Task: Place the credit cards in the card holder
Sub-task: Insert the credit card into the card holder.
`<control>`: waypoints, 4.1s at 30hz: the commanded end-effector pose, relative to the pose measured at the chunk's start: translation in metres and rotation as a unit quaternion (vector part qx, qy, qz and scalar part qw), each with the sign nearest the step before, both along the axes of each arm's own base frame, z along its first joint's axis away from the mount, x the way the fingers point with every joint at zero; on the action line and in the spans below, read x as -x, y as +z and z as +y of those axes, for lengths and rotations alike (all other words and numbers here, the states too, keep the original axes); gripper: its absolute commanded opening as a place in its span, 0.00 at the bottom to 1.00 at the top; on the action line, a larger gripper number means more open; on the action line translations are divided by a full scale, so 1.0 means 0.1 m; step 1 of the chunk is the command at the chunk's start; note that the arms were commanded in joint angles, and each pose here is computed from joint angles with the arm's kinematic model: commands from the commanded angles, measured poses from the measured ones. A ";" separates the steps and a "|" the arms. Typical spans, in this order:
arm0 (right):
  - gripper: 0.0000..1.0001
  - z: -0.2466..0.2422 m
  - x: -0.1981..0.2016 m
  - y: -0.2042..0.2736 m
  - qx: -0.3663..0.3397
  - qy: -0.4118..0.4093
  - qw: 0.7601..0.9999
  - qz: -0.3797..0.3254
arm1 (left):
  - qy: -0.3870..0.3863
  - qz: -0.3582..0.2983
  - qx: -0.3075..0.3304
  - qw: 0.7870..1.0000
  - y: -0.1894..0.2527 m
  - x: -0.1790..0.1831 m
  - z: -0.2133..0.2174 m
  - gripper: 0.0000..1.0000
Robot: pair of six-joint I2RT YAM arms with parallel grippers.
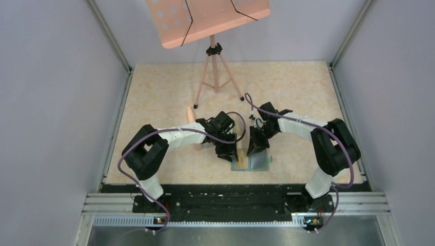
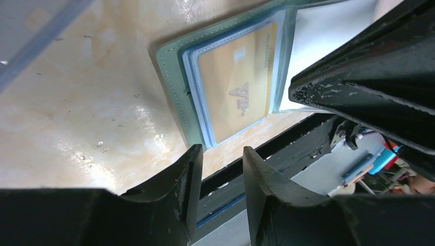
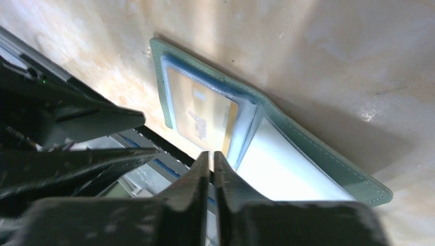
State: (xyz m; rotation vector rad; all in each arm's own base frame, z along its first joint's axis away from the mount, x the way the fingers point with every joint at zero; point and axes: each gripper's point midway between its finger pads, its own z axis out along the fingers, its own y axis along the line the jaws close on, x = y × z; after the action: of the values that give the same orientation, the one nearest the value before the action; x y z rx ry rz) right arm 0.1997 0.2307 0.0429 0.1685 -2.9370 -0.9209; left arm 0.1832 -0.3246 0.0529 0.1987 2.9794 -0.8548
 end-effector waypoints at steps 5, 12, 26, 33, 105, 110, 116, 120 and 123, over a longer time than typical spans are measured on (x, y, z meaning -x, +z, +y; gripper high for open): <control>0.00 0.07 0.01 -0.04 -0.024 0.018 0.999 -0.022 | 0.017 -0.002 0.072 0.997 0.09 -0.14 -0.21 0.41; 0.00 -0.01 0.03 -0.19 0.005 0.011 1.000 -0.012 | 0.016 0.000 0.054 0.998 0.00 -0.15 -0.18 0.42; 0.00 -0.03 0.10 -0.30 0.013 0.015 1.000 0.005 | 0.017 0.006 0.013 1.000 -0.18 -0.18 -0.14 0.47; 0.00 -0.02 0.10 -0.32 0.015 0.017 1.000 0.008 | -0.009 -0.023 -0.038 0.999 -0.17 -0.19 -0.11 0.51; 0.00 -0.83 -0.69 0.71 0.010 -0.150 0.977 -0.152 | -0.152 0.065 0.108 0.980 0.36 0.01 -1.20 0.40; 0.00 -0.85 -0.74 0.74 0.009 -0.150 0.976 -0.157 | -0.164 0.093 0.127 0.974 0.28 0.03 -1.31 0.44; 0.00 -0.83 -0.80 0.78 0.003 -0.148 0.976 -0.162 | -0.179 0.031 0.134 0.974 0.45 -0.14 -1.36 0.45; 0.01 -0.76 -0.86 0.78 -0.011 -0.135 0.979 -0.155 | -0.149 -0.053 0.112 0.981 0.67 -0.41 -1.18 0.46; 0.05 -0.72 -0.95 0.81 -0.018 -0.128 0.979 -0.156 | -0.105 -0.105 0.101 0.984 0.83 -0.68 -0.96 0.48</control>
State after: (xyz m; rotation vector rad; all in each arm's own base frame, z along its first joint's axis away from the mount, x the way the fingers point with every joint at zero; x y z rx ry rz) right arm 0.2707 0.1467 0.1007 -0.1717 -3.2607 -0.9473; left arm 0.2104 -0.4398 0.0773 0.6200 2.9312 -1.1402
